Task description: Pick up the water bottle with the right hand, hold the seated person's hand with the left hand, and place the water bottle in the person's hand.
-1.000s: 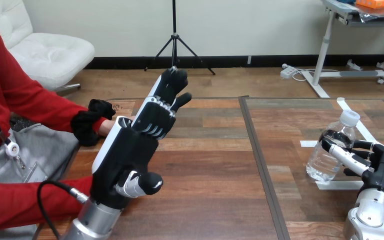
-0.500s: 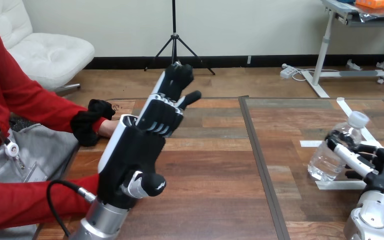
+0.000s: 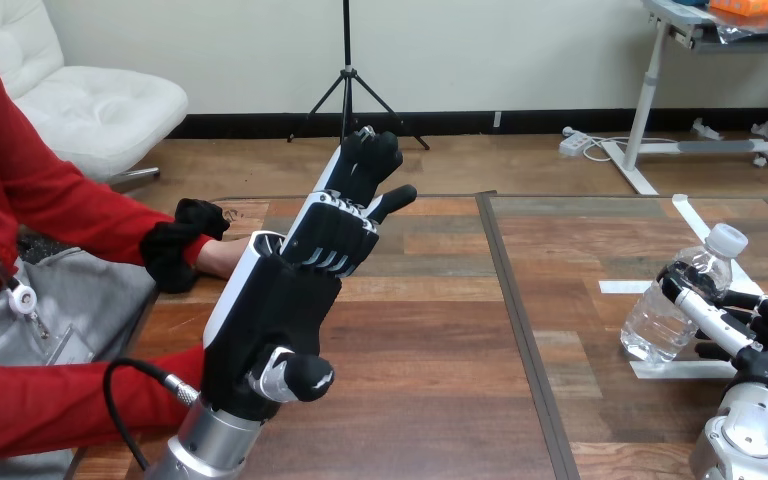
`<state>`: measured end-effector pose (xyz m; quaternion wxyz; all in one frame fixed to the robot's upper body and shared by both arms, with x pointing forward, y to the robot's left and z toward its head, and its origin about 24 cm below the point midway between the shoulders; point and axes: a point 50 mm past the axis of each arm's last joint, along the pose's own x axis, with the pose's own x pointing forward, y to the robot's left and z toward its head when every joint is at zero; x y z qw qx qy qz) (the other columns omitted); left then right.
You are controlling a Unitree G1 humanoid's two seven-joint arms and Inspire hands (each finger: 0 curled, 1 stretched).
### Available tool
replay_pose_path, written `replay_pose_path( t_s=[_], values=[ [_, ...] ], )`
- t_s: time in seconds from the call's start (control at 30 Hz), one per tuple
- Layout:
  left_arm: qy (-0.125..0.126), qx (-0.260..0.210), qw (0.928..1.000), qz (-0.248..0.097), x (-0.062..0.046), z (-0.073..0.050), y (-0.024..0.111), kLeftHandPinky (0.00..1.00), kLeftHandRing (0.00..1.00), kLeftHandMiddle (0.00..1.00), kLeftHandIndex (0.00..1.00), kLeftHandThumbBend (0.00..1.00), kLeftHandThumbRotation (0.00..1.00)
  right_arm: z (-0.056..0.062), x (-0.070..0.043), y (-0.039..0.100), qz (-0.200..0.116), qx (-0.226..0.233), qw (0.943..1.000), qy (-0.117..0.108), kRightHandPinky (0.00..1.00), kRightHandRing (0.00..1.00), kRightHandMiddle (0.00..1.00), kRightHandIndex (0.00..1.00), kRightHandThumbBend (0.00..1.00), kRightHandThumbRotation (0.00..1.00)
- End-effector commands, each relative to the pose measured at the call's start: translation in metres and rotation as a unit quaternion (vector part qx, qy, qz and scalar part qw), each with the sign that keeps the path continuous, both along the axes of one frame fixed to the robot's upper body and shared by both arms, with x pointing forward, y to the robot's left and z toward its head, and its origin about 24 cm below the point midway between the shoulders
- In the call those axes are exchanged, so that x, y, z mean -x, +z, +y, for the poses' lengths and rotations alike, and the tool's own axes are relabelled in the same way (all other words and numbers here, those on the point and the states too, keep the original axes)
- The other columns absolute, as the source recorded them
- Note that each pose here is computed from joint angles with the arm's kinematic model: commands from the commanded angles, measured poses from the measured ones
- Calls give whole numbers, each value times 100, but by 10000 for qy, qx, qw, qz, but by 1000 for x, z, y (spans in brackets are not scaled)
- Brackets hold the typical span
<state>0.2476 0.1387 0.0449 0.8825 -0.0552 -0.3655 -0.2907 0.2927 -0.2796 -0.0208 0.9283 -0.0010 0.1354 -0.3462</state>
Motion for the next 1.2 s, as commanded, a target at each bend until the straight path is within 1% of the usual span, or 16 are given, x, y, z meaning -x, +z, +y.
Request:
replay_pose_path(
  t_s=[0.0,0.13,0.17,0.23,0.33,0.43,0.47,0.53,0.6,0.67,0.73,0.83,0.93,0.97,1.03,1.17],
  values=[
    [56,94,9995,-290,-11,-2,14,93,100,100,100,98,76,-1,-17,23,-492,126,9987,94,31,35,36,30,84,0],
    [82,104,9996,-243,-11,-3,13,92,100,100,100,99,76,1,-18,24,-528,154,9984,160,31,35,37,31,84,0],
    [107,75,9996,-238,-11,-3,13,92,100,100,100,99,76,2,-19,24,-615,66,9979,213,31,35,37,31,84,0],
    [137,36,9996,-237,-11,-3,13,92,100,100,100,100,78,3,-19,25,-721,-48,9970,272,26,31,35,31,81,0],
    [119,33,9997,-215,-11,-4,13,92,100,100,100,100,78,6,-20,25,-676,87,9971,345,27,32,36,31,82,0],
    [85,-45,9997,-202,-12,-2,13,92,100,100,100,100,79,9,-21,27,-864,20,9951,483,25,30,35,32,81,0],
    [98,-69,9996,-240,-13,-3,13,92,100,100,100,100,79,11,-22,28,-891,83,9945,540,24,29,35,32,81,0],
    [118,-88,9995,-287,-13,-3,14,92,100,100,100,96,79,13,-23,29,-901,170,9940,597,26,31,36,32,82,0],
    [123,-167,9994,-274,-13,-1,13,92,100,100,100,95,79,16,-23,30,-986,295,9919,749,26,31,36,32,82,0],
    [122,-191,9994,-257,-14,-1,13,92,100,100,100,94,79,18,-23,31,-1076,304,9902,836,26,31,36,33,81,0],
    [120,-180,9995,-247,-14,-2,12,93,100,100,100,94,80,20,-24,31,-1144,257,9893,869,26,31,36,32,81,0],
    [152,-216,9993,-258,-15,-2,13,93,100,100,100,94,80,23,-24,33,-1153,405,9885,886,27,32,36,32,83,0],
    [129,-285,9992,-243,-15,-2,13,93,100,100,100,94,80,27,-25,34,-1326,339,9844,1104,27,31,36,32,82,0],
    [130,-282,9992,-254,-16,-2,13,93,100,100,100,94,80,29,-25,35,-1342,423,9833,1153,27,31,36,32,82,0],
    [135,-271,9992,-268,-16,-2,14,93,100,100,100,94,79,31,-26,36,-1340,536,9824,1186,27,31,36,32,82,0],
    [145,-284,9992,-249,-16,-2,14,93,100,100,100,95,79,37,-26,38,-1503,517,9787,1303,27,31,35,32,82,0]
  ],
)
